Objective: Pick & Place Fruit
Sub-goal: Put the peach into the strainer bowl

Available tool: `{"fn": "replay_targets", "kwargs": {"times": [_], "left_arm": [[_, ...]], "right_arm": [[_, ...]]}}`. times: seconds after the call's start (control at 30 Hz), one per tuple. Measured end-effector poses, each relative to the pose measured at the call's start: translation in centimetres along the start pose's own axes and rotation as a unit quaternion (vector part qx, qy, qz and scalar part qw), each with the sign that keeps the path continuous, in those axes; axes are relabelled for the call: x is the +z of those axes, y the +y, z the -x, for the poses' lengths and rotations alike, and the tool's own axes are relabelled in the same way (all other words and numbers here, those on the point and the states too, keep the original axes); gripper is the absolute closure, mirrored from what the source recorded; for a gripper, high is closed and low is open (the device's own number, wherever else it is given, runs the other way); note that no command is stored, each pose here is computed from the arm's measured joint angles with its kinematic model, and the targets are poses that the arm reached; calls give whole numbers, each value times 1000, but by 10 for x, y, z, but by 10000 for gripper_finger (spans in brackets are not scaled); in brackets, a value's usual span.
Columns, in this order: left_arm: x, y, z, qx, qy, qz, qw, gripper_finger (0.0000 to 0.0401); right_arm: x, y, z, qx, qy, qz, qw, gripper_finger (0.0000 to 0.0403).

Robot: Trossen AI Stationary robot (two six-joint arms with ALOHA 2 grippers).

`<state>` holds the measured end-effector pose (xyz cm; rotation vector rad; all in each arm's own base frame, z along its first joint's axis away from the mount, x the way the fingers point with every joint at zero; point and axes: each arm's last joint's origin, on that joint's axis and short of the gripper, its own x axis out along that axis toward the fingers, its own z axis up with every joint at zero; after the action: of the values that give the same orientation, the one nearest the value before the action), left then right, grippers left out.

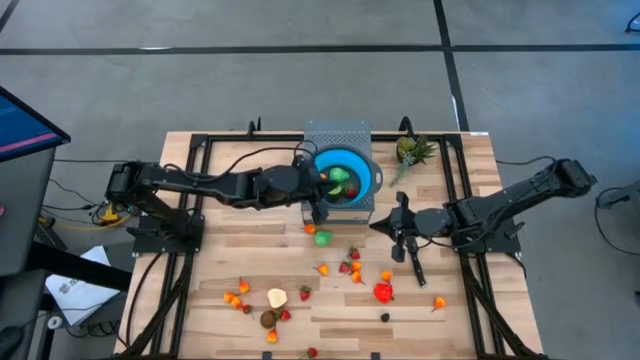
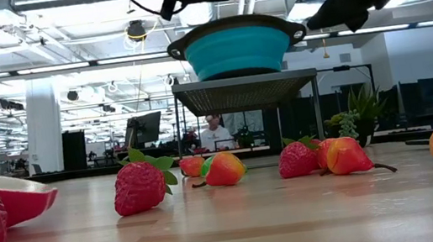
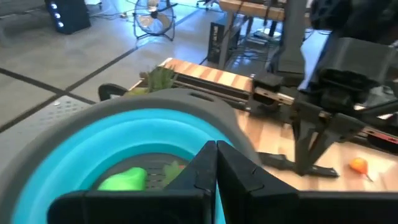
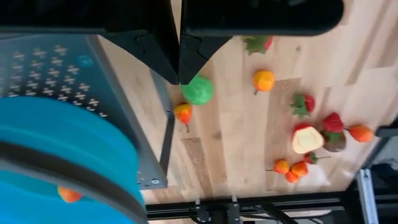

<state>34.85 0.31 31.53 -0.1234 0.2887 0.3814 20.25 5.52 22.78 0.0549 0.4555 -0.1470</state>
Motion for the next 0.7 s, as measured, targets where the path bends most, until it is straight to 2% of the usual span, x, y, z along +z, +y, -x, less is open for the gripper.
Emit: {"fn": "replay_targets", "kwargs": {"times": [0.3, 0.43, 0.7], "left_arm": [[3, 0, 0, -3, -15, 40, 999, 398], [2, -6, 2, -13, -14, 11, 1000, 399], [-5, -37, 16, -62, -12, -56, 996, 399]], "right_arm": [[-2, 8, 4, 19, 3, 0, 1000, 403], [-3, 11, 5, 25, 3, 3, 1000, 403], [-3, 11, 5, 25, 4, -23, 999, 403]]}}
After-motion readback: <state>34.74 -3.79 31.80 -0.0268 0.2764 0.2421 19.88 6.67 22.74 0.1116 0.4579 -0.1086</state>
